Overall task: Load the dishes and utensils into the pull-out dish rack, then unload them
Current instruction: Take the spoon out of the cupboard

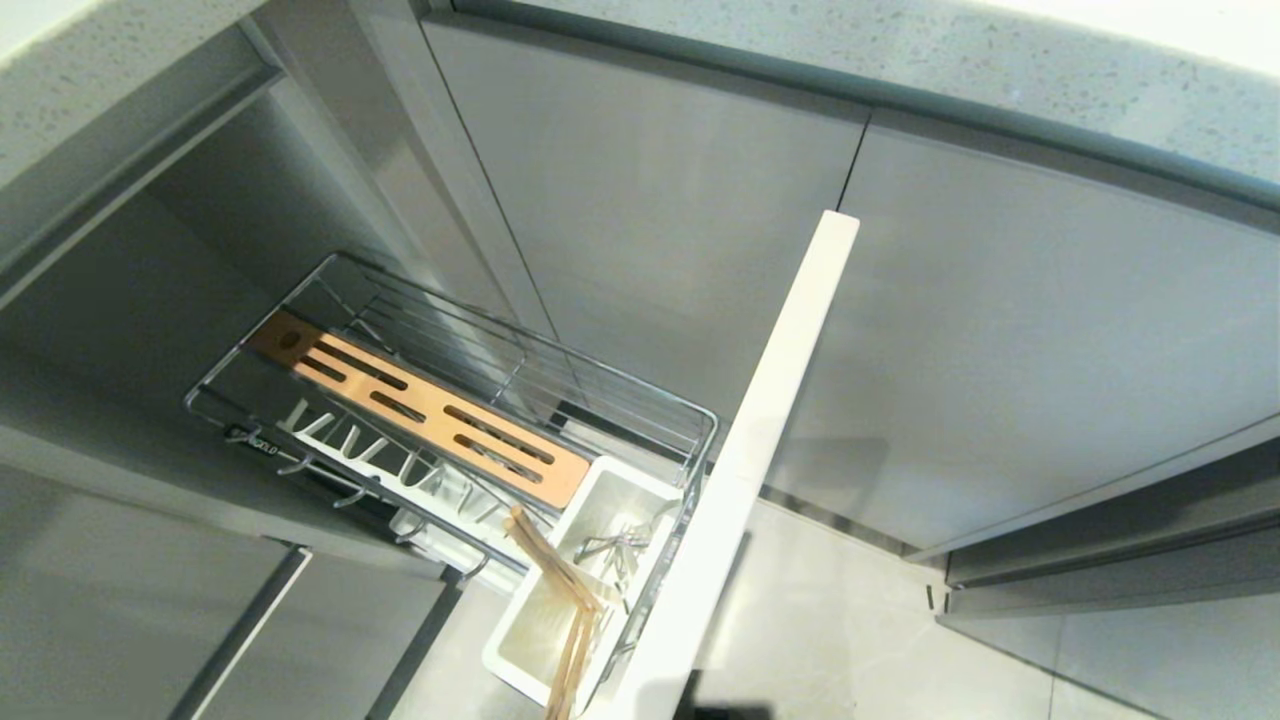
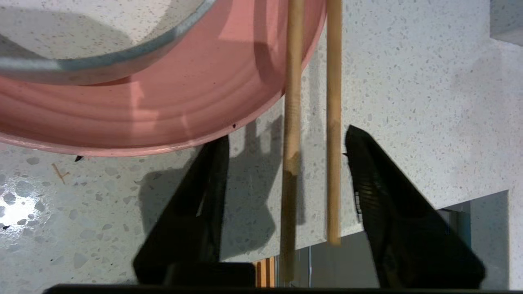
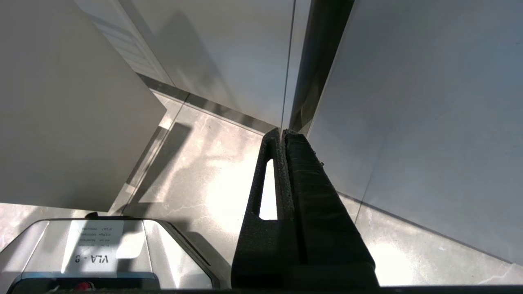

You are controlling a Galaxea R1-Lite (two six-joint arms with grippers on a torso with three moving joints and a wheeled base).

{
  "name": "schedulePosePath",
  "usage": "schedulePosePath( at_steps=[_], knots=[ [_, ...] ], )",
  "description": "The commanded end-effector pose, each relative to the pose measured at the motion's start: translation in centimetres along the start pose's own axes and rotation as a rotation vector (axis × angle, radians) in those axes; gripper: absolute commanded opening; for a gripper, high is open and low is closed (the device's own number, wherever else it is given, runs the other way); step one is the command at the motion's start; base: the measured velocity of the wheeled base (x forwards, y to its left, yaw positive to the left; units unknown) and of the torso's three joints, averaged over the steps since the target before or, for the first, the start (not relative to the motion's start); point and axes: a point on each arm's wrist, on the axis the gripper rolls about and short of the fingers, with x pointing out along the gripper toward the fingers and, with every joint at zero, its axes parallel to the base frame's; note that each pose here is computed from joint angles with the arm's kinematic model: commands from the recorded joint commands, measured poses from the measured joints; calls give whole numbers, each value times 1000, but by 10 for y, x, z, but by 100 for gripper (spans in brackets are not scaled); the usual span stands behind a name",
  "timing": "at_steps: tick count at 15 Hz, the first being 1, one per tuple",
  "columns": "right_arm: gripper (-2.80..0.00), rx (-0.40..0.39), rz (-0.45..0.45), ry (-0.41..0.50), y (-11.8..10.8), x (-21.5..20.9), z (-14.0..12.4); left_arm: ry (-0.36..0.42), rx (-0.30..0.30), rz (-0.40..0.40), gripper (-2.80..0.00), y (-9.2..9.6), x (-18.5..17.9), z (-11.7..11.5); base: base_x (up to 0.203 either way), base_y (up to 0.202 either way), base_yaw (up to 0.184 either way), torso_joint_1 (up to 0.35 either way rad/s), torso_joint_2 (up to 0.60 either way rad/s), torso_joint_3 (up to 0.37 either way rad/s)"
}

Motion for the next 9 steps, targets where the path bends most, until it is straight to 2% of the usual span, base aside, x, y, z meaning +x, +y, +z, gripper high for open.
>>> schedulePosePath(
  at_steps=[1,9],
  knots=[
    [-280,0,0,2,0,0,0,4,-6,0,0,0,0,0,0,0,0,0,0,0],
    [-280,0,0,2,0,0,0,-10,-8,-3,0,-1,-1,0,0,0,0,0,0,0]
  ],
)
